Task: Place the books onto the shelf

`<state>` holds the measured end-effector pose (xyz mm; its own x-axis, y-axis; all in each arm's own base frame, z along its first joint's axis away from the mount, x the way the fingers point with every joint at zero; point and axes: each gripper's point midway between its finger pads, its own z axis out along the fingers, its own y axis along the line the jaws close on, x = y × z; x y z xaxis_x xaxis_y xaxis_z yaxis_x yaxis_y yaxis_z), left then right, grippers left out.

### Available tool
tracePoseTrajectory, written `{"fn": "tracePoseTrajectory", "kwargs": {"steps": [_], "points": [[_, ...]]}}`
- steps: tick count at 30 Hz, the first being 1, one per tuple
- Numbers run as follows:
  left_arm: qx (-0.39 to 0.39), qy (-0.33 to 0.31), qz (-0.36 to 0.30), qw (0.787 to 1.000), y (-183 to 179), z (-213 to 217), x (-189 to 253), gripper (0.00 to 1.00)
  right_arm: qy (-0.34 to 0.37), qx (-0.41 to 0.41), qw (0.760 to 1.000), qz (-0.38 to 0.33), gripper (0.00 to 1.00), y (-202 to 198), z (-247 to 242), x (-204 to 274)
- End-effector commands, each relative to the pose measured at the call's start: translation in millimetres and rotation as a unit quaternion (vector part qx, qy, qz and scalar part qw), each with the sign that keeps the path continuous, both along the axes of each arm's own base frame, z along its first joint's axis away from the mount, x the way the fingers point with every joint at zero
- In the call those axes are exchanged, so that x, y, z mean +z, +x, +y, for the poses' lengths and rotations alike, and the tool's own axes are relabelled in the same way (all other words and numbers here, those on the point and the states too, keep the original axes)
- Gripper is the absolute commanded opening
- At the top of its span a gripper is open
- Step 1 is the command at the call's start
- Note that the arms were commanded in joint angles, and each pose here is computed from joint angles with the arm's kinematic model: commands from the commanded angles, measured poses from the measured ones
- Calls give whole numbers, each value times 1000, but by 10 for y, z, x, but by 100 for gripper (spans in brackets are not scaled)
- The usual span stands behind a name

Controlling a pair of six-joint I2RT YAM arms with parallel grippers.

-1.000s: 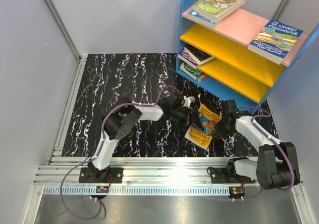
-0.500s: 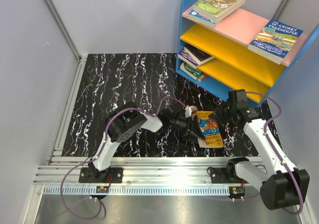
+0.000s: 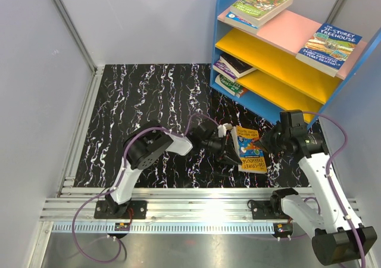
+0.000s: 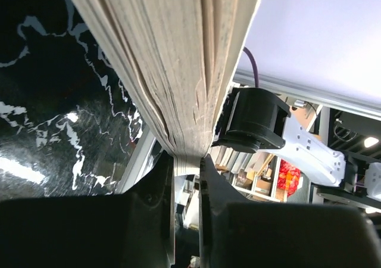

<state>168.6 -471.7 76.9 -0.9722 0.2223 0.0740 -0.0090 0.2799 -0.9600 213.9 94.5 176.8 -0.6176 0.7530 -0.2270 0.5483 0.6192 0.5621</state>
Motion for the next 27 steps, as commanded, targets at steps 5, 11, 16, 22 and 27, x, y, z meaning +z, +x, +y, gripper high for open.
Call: {"fn": "tracePoseTrajectory", "kwargs": {"steps": [5,11,16,22,27], "points": [[43,-134,-30,990,257,31,944,0,42,52,998,21,96,-170,198,63],[76,-194,-38,977,420,225,1471,0,49,39,996,56,100,-277,193,-77],[98,-223,-19,970,481,227,1637,0,78,20,993,82,100,-376,245,-243],[107,-251,-5,962,492,260,1706,0,96,7,994,59,100,-253,282,-295],[113,-253,2,961,485,289,1720,0,75,-8,997,-28,100,-59,181,177]]}}
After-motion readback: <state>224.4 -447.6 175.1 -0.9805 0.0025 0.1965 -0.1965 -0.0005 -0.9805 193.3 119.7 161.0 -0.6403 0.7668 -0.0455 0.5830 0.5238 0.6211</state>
